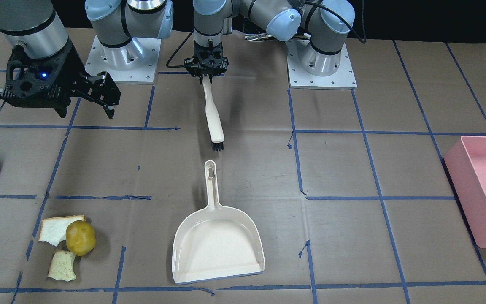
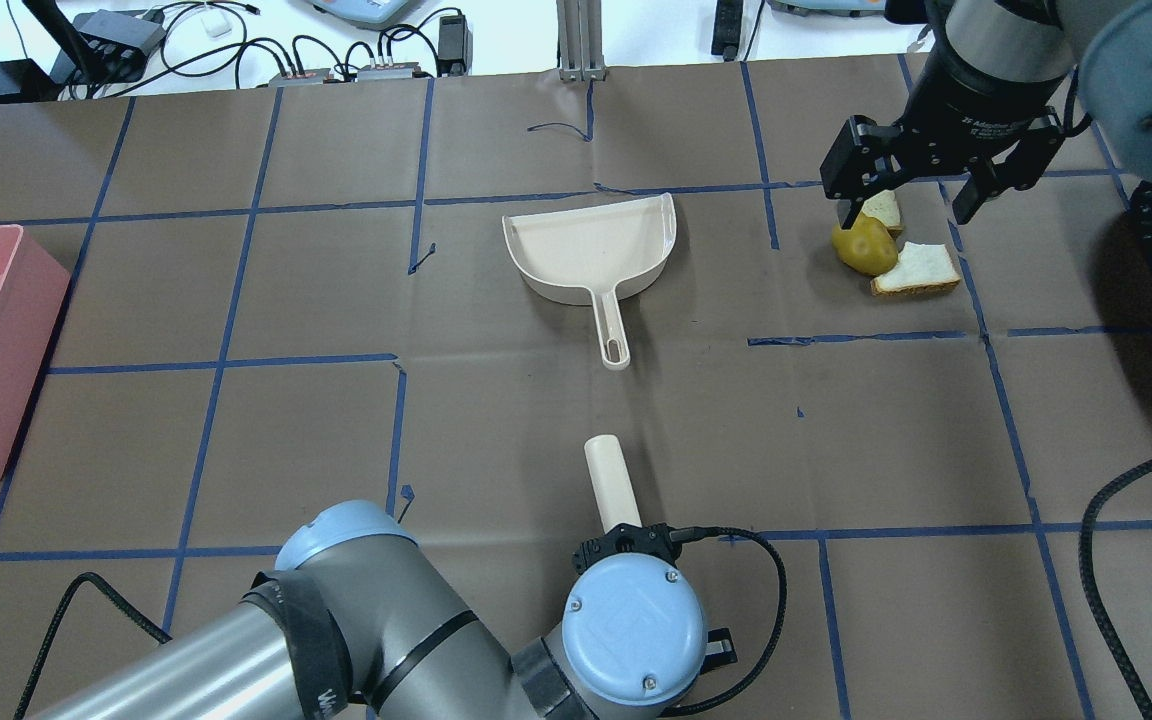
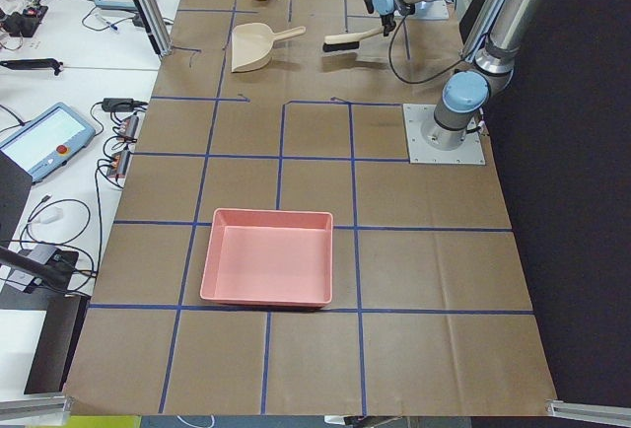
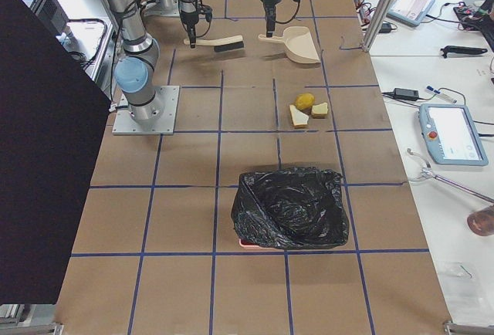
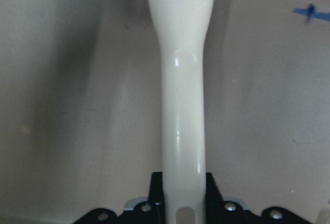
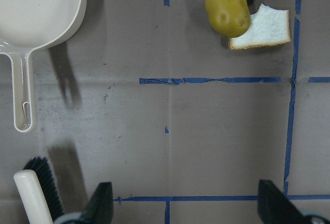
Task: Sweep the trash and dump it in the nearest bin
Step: 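Close the left gripper on the brush handle and lift it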
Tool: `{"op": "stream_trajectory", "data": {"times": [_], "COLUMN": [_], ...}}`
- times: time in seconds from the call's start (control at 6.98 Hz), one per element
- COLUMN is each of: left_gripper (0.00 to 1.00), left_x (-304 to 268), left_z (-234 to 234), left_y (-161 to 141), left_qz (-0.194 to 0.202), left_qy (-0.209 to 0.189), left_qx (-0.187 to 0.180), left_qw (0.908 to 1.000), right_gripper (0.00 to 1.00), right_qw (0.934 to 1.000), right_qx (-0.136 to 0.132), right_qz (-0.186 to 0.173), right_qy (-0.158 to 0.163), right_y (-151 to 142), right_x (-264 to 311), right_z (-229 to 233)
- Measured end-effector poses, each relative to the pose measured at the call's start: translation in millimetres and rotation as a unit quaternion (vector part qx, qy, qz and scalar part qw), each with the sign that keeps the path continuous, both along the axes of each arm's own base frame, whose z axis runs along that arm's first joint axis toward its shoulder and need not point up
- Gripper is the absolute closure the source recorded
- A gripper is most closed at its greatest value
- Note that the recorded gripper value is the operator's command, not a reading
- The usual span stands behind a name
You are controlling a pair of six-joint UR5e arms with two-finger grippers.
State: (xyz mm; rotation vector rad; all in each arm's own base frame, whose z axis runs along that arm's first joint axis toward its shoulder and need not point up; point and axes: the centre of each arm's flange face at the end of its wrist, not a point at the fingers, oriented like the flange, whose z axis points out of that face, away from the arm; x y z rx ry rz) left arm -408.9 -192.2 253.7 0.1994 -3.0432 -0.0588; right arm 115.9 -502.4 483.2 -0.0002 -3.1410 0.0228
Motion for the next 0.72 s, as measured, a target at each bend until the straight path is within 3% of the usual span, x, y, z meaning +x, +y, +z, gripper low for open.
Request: {"op": "stream_trajectory", "data": {"times": [0.29, 0.72], "left_gripper": [1.00, 1.00], "left_x": [17.4, 52.6], "left_z": [29.3, 51.7], "left_y": [-15.4, -34.4], "left_qz": [-0.064, -0.052], "left_qy": [-0.014, -0.038], "left_qx": [-0.062, -0.054], "left_qw": [0.9959, 0.9964], "right_gripper": [0.00, 0.00], "right_qw": [1.0000, 1.0000], "right_qx": [0.000, 0.000], "right_qz": [0.000, 0.000], "right_qy": [0.000, 0.000], "right_y": [-0.1, -0.6], "right_x": [0.0, 0.0], "right_z": [-0.2, -0.4]}}
